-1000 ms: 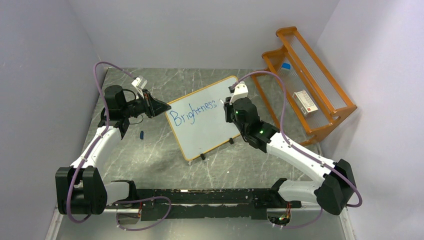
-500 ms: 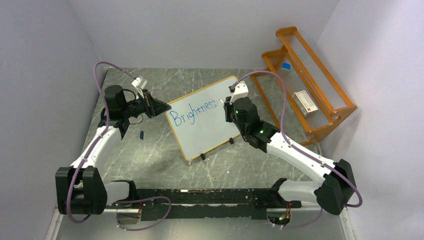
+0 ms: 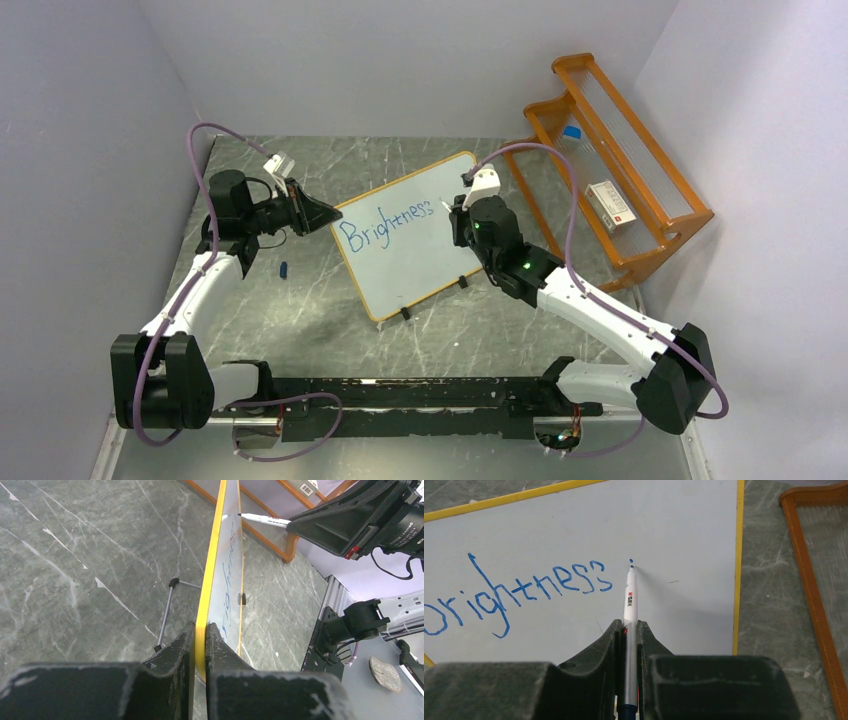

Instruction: Write a sentence on the whiteboard

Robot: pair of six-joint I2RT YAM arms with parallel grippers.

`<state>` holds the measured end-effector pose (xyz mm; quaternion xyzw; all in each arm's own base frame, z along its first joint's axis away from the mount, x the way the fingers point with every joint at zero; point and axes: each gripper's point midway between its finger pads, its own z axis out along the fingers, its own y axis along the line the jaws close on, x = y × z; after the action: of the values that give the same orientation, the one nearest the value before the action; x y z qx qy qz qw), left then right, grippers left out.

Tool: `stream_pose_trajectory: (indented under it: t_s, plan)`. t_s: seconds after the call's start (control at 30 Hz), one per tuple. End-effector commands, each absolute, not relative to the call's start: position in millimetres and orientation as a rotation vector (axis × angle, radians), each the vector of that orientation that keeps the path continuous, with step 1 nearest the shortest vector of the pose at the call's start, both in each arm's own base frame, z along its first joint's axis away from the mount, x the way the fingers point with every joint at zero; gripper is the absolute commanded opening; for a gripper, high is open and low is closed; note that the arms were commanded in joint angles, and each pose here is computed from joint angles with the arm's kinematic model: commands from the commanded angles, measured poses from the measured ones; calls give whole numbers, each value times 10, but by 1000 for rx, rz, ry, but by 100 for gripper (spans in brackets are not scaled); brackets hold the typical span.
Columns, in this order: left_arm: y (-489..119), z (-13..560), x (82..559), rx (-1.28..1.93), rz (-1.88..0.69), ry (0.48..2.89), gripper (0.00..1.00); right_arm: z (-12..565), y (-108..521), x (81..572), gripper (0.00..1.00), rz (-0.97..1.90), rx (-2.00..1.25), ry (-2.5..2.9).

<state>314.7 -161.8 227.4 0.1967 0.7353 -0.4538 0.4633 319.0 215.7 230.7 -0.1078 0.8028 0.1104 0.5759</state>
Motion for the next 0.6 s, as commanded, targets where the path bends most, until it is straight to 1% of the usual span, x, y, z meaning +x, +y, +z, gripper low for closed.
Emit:
stream_pose_trajectory:
  t_s: [0.0, 0.57]
  plan:
    - [-1607, 1818, 3093, 434, -1096, 1967, 5, 2290, 2132, 3203, 0, 260, -235, 1882]
    - [-1608, 1820, 3094, 436, -1096, 1967, 5, 2163, 2140, 3252, 0, 230, -238, 1902]
